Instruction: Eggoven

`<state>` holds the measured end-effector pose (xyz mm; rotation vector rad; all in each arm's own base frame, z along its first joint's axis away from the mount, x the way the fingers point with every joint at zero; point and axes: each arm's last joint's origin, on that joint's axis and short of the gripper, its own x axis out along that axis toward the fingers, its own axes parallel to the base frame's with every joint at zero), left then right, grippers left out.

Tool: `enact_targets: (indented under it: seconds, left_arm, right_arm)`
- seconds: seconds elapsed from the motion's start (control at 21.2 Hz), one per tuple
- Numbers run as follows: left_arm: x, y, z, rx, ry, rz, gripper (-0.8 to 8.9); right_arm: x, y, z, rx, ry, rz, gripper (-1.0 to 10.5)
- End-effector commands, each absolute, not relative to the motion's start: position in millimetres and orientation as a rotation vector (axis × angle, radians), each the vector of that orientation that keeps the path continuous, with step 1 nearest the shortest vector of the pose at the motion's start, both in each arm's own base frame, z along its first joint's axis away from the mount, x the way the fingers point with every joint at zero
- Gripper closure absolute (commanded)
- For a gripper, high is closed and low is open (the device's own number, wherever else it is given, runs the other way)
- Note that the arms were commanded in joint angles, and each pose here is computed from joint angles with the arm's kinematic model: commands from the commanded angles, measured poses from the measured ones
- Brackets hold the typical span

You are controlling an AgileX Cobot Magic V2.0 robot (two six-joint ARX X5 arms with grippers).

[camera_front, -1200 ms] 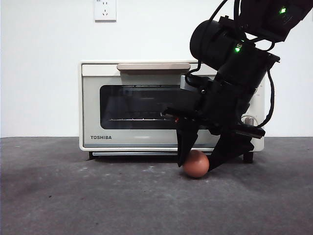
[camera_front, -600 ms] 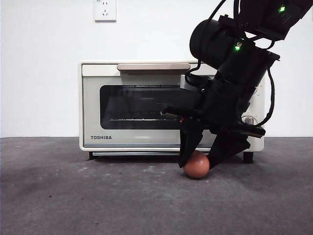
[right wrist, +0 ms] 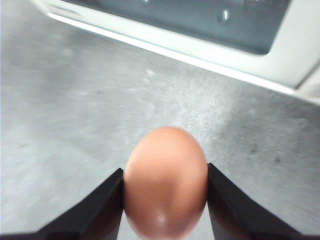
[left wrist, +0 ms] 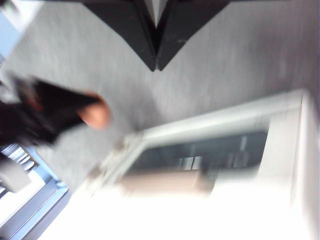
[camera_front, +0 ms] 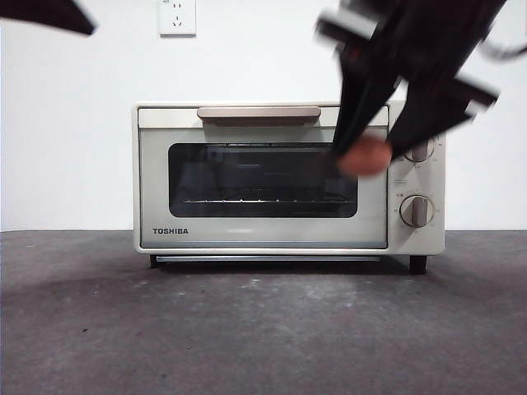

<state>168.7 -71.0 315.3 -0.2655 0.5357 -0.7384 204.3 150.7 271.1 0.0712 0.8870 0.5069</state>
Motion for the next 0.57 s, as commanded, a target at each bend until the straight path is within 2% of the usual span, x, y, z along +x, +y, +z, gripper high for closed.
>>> enact_targets:
  seconds: [0.05,0.24,0.57]
  left_arm:
    - [189.5,-86.8,331.6,-0.246,0.478,-0.752,8.08]
    - [231.7,-114.9,341.4,-0.23,0.458,-0.792,8.08]
    - [280.1,-145.5,337.5,-0.174,0.493,-0.798,8.08]
  right_arm:
    - [188.2,142.2,296.0,0.072,0.789,0.55,9.4]
    - [161.0,121.6,323.4,0.101,0.68,0.573,9.4]
    - [140.5,106.3,340.3,0.124,0.591,0.592,9.4]
